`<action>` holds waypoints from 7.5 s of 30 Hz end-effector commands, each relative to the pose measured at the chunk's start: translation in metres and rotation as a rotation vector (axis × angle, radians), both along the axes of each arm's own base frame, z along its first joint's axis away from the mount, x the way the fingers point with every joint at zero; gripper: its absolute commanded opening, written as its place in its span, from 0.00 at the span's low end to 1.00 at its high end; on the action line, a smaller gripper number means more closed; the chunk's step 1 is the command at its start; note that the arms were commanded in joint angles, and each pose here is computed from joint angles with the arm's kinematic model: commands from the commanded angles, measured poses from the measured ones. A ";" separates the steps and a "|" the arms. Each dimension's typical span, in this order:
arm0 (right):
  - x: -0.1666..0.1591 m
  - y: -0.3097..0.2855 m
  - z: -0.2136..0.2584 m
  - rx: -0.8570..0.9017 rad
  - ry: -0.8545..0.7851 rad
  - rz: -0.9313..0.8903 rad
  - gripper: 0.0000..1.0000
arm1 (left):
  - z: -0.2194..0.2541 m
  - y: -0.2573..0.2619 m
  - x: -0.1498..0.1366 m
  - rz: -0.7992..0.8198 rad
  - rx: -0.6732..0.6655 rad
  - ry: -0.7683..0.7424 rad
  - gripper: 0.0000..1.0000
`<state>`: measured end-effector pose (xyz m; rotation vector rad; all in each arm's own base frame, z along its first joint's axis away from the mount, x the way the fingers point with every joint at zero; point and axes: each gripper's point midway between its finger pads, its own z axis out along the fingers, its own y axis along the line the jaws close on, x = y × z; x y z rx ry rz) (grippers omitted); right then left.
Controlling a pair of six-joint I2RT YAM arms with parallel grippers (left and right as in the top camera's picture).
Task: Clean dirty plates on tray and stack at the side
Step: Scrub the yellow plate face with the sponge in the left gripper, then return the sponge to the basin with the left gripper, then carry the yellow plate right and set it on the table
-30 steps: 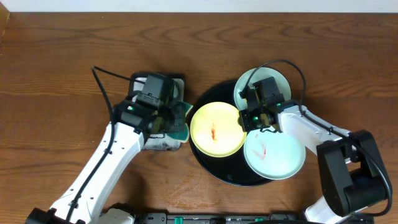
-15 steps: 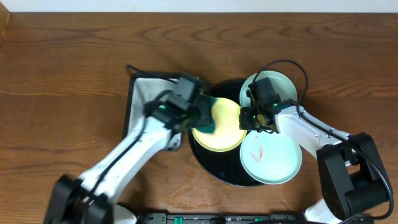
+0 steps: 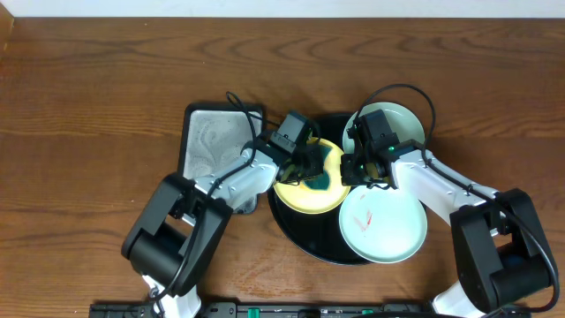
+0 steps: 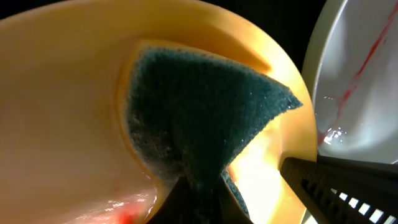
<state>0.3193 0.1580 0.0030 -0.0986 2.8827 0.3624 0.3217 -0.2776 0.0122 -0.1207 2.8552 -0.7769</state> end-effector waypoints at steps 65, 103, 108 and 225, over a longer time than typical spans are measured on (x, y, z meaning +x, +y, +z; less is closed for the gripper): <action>-0.009 -0.014 -0.014 -0.030 0.070 -0.146 0.01 | -0.010 0.102 -0.011 0.124 0.705 -0.014 0.08; -0.013 -0.015 -0.015 -0.031 0.087 -0.143 0.01 | 0.021 0.122 0.024 0.178 0.698 -0.081 0.07; -0.015 -0.015 -0.015 -0.045 0.083 -0.094 0.01 | 0.069 0.093 0.024 0.108 0.536 -0.149 0.06; -0.056 0.029 0.234 -0.876 -1.007 0.280 0.01 | 0.188 0.218 -0.063 0.282 0.285 -0.242 0.83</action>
